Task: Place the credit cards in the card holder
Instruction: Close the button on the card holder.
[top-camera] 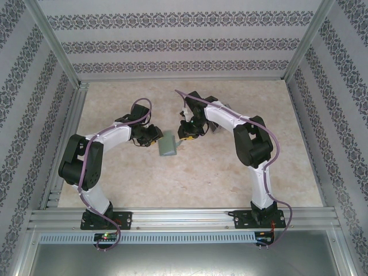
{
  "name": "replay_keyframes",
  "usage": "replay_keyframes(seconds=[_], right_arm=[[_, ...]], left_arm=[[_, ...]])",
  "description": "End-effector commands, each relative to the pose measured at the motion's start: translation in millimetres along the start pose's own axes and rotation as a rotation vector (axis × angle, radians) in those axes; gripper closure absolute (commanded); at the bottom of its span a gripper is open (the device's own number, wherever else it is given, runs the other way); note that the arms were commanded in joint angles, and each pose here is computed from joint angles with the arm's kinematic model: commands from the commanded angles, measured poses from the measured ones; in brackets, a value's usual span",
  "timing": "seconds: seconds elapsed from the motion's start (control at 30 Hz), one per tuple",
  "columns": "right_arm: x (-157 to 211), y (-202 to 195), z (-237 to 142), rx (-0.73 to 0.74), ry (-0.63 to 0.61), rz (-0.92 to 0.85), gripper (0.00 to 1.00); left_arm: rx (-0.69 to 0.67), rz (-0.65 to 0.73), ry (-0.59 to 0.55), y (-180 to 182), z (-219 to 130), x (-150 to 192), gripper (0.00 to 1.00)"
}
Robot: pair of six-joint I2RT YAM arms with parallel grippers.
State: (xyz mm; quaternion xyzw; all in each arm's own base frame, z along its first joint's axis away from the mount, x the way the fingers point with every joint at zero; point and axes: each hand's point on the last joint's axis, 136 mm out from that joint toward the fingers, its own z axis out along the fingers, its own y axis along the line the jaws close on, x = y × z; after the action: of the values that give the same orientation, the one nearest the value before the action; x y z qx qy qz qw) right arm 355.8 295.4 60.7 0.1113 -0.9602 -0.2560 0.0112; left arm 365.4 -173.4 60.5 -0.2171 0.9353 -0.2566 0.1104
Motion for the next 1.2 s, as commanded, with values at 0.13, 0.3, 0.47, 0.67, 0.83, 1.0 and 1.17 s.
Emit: replay_keyframes(seconds=[0.13, 0.3, 0.47, 0.67, 0.83, 1.0, 1.17], right_arm=[[-4.6, -4.8, 7.2, 0.020, 0.000, 0.012, 0.77], [-4.5, -7.2, 8.1, 0.020, 0.002, 0.015, 0.80], [-5.8, -6.5, 8.1, 0.018, -0.003, 0.011, 0.82], [-10.8, 4.9, -1.4, -0.011, -0.038, -0.046, 0.92], [-11.8, 14.4, -13.4, -0.028, -0.064, -0.114, 0.93], [-9.4, 20.4, -17.4, -0.043, -0.065, -0.149, 0.93], [-11.4, 22.5, -21.4, -0.039, -0.072, -0.185, 0.93]], left_arm=[[-0.012, -0.007, 0.008, 5.1, 5.5, 6.5, 0.62], [-0.016, -0.010, 0.007, 7.5, 5.9, 7.6, 0.62], [-0.013, -0.017, 0.010, 10.2, 8.2, 10.3, 0.62], [0.002, -0.015, 0.011, 9.0, 10.9, 11.2, 0.63], [0.005, 0.012, 0.014, 0.5, 12.6, 11.4, 0.63], [-0.011, 0.041, 0.024, -3.2, 22.1, 16.0, 0.63], [-0.037, 0.061, 0.045, -4.7, 30.9, 21.9, 0.63]])
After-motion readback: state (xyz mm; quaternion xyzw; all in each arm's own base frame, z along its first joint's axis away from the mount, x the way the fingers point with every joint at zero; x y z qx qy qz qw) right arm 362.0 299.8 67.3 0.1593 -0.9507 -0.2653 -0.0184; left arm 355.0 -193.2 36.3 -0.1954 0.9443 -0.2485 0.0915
